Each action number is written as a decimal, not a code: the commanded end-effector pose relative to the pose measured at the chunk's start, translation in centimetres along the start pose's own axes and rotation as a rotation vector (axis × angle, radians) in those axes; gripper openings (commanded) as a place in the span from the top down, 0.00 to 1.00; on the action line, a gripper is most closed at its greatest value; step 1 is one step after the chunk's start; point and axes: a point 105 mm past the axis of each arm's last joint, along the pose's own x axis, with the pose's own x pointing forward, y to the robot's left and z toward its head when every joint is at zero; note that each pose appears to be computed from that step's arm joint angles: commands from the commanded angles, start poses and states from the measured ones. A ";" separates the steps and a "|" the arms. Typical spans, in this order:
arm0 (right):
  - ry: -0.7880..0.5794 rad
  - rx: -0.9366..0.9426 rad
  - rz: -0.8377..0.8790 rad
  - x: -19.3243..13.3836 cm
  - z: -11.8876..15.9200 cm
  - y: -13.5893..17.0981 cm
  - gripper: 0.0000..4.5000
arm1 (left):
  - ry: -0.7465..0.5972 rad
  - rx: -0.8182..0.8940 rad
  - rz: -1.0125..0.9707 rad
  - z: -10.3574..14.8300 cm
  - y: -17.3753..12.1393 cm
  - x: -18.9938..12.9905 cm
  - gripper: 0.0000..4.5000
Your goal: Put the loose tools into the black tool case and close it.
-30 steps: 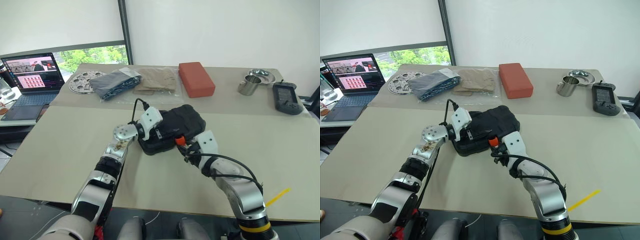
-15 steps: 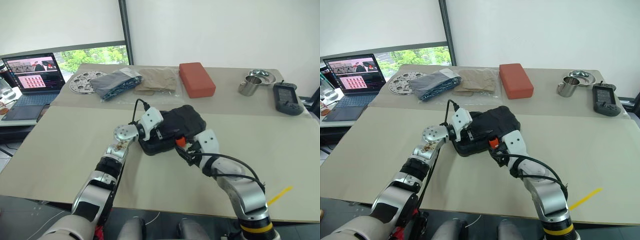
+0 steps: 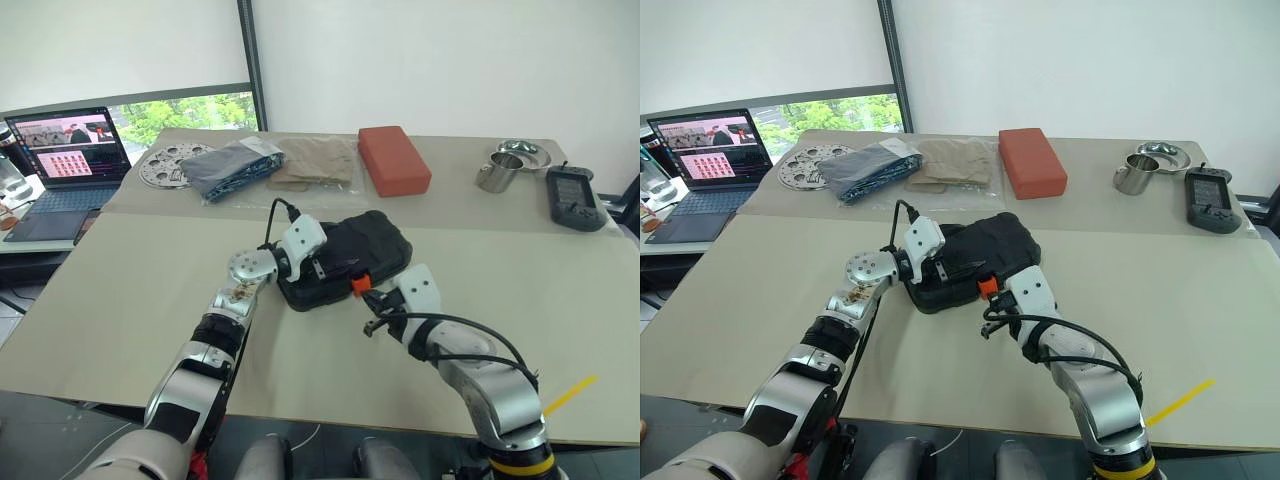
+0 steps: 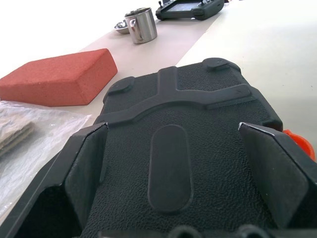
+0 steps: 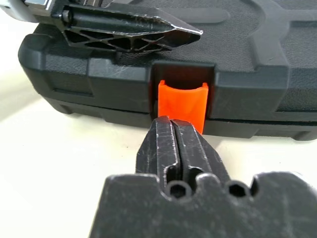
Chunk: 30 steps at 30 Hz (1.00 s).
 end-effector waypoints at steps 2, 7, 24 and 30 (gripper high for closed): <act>-0.041 -0.021 0.007 0.4 1.1 0.1 0.99 | 0.121 -0.065 -0.044 -3.7 -1.9 -0.4 0.00; -0.041 -0.030 0.007 1.3 1.1 0.0 0.99 | 0.120 -0.067 -0.043 -3.7 -2.0 -0.4 0.00; -0.059 -0.040 0.004 3.2 1.5 -0.3 0.99 | 0.118 -0.070 -0.041 -3.7 -2.0 -0.3 0.00; -0.078 -0.026 0.049 2.0 1.6 -0.4 0.99 | 0.044 -0.096 0.030 -2.0 -0.2 -1.0 0.00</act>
